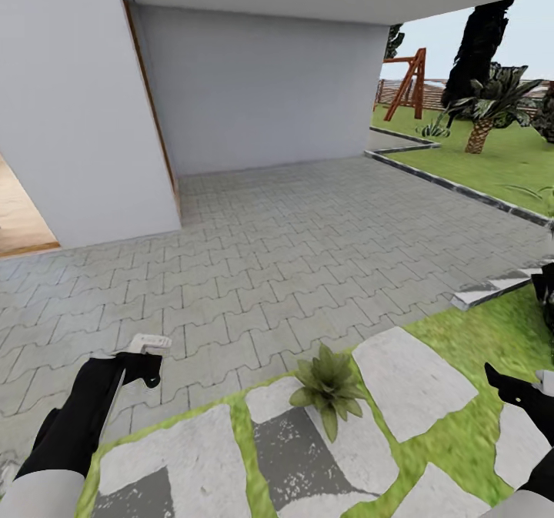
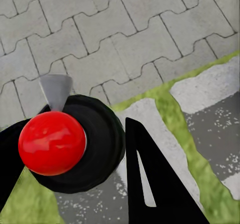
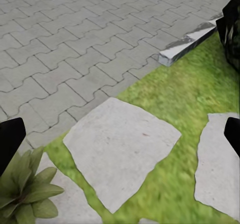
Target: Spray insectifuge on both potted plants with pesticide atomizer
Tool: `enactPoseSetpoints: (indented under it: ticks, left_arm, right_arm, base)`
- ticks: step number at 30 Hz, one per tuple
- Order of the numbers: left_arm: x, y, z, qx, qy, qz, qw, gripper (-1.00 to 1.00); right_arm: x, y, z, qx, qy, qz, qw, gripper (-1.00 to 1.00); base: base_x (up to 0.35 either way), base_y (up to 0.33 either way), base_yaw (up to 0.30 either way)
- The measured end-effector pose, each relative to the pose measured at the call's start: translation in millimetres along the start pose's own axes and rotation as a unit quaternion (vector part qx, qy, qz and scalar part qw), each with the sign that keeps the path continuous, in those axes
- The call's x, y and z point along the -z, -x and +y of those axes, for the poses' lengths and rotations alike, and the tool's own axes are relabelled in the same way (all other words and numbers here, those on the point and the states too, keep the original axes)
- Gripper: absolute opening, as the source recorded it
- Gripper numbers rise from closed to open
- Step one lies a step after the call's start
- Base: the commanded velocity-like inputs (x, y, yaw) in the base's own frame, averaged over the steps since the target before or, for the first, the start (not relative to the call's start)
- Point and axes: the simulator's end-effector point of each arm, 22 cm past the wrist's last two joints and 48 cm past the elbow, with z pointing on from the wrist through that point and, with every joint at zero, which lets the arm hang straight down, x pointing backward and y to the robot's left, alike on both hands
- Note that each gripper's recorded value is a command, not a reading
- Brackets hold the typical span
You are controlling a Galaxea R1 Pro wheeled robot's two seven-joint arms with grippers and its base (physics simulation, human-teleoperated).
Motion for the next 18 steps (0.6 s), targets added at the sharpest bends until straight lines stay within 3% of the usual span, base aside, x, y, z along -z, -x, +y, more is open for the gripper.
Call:
enactPoseSetpoints:
  ticks: [18]
  left_arm:
    - [7.1,7.6,1.2,0.001,0.001,-0.009,1.0,-1.0]
  right_arm:
    - [3.3,8.0,-0.1,-0.004,0.001,-0.008,1.0,1.0]
  base:
    - [0.195,0.306,-0.228]
